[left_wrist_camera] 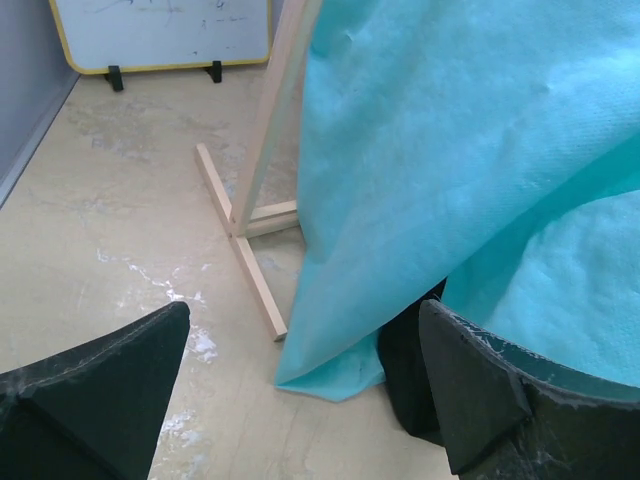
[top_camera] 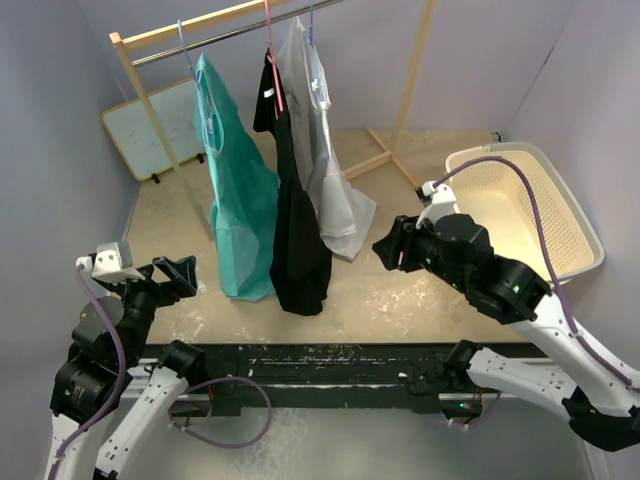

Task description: Remove the t-shirt from the hanger

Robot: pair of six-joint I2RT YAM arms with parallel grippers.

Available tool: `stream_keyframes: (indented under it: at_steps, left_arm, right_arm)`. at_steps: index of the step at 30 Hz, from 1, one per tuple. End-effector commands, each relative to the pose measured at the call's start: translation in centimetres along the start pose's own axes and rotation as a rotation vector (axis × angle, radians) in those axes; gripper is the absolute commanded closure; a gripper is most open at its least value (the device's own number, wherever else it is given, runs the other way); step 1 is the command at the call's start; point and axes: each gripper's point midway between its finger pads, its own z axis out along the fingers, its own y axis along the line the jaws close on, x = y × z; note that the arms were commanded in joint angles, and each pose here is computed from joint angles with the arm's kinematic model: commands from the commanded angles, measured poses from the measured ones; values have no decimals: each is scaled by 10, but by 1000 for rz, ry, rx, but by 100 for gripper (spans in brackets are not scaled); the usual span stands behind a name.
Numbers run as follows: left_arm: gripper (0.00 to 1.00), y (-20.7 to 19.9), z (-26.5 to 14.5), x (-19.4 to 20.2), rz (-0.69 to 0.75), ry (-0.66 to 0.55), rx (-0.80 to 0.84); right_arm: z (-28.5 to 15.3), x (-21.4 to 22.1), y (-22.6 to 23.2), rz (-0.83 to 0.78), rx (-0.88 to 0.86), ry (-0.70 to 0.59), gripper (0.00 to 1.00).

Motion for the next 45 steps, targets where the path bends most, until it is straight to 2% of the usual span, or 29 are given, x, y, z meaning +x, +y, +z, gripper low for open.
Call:
stream_keyframes:
  at_steps: [1, 11, 16, 18, 22, 30, 45]
  left_arm:
    - [1, 0, 0, -10, -28, -23, -19]
    - [1, 1, -1, -10, -26, -28, -20]
    - [1, 0, 1, -8, -21, -21, -13]
    - [1, -1, 2, -7, -20, -17, -13]
    - [1, 0, 1, -7, -22, -19, -14]
    - [1, 1, -2, -9, -30, -35, -9]
    - [1, 3, -3, -10, -33, -40, -17]
  right_arm:
    - [2, -39, 19, -40, -19, -50, 46]
    - [-11, -129, 42, -96, 19, -201, 39]
    - [-3, -188, 46, -184, 130, -235, 41]
    - [15, -220, 43, -202, 144, -224, 44]
    - [34, -261, 52, -227, 65, -256, 49]
    - [73, -265, 96, -248, -170, -280, 55]
    - [118, -278, 101, -242, -161, -318, 58]
